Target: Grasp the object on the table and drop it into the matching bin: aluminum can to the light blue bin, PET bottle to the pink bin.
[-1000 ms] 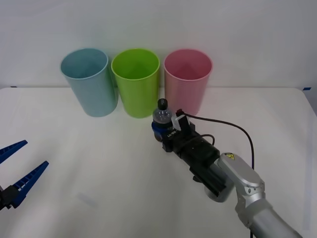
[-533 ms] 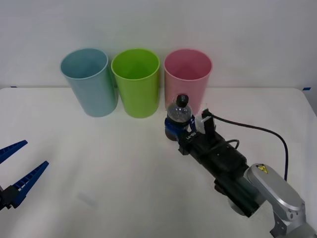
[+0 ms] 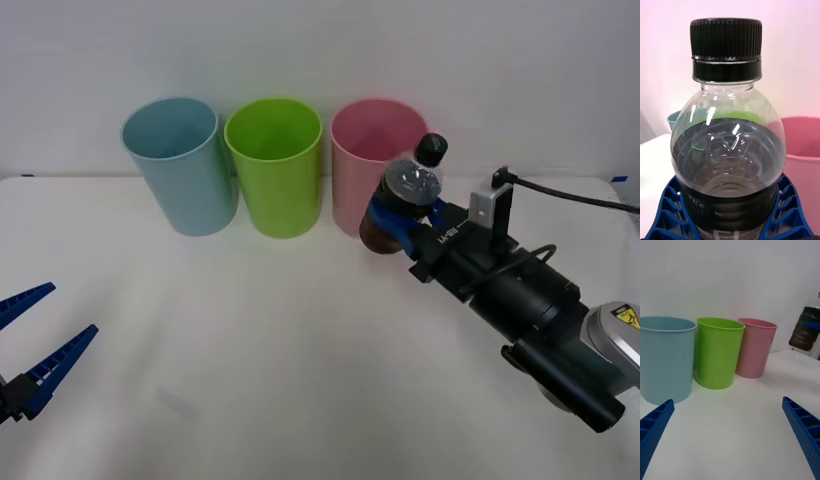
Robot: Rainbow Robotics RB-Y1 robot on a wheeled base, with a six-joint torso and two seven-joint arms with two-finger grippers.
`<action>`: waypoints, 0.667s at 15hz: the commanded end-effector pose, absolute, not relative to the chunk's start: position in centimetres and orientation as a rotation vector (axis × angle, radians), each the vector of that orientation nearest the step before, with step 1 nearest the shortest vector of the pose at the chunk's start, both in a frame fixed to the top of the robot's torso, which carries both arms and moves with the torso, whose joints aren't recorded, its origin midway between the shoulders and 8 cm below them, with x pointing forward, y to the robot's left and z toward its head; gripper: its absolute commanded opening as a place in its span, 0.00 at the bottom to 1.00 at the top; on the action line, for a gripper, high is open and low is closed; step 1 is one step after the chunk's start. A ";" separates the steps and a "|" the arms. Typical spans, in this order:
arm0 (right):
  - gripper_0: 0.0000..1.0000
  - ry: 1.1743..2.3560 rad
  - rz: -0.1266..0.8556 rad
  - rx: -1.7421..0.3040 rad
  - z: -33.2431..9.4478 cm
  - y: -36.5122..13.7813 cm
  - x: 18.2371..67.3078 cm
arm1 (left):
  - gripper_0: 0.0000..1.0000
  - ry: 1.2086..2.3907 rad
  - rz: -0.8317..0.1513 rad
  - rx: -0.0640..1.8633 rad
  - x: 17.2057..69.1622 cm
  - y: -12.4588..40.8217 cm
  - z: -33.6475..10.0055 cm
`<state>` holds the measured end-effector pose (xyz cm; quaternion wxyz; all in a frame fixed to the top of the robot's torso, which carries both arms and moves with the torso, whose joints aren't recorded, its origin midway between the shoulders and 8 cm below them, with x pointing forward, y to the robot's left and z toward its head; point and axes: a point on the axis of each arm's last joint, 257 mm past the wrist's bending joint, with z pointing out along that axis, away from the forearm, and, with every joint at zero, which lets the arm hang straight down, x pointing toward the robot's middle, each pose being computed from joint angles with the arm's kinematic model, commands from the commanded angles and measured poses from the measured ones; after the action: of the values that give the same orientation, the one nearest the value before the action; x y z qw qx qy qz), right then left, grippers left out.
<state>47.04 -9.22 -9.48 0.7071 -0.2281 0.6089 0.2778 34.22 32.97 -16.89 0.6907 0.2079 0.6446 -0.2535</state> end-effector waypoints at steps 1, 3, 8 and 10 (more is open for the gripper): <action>0.00 1.341 0.635 -0.513 -6.7 -11.1 47.0 | 1.00 1.441 -0.567 0.465 34.2 33.0 -16.9; 0.00 1.337 0.654 -0.509 -4.6 -12.5 47.6 | 1.00 1.441 -0.567 0.465 34.2 33.0 -16.9; 0.00 1.329 0.645 -0.446 -0.5 -16.4 50.5 | 1.00 1.441 -0.567 0.465 34.2 33.0 -16.9; 0.00 1.322 0.624 -0.425 0.4 -17.3 52.6 | 1.00 1.441 -0.567 0.465 34.2 33.0 -16.9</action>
<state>51.73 -16.90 0.13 0.7211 -0.1961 0.5993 0.2869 34.22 32.97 -16.89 0.6907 0.2080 0.6446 -0.2534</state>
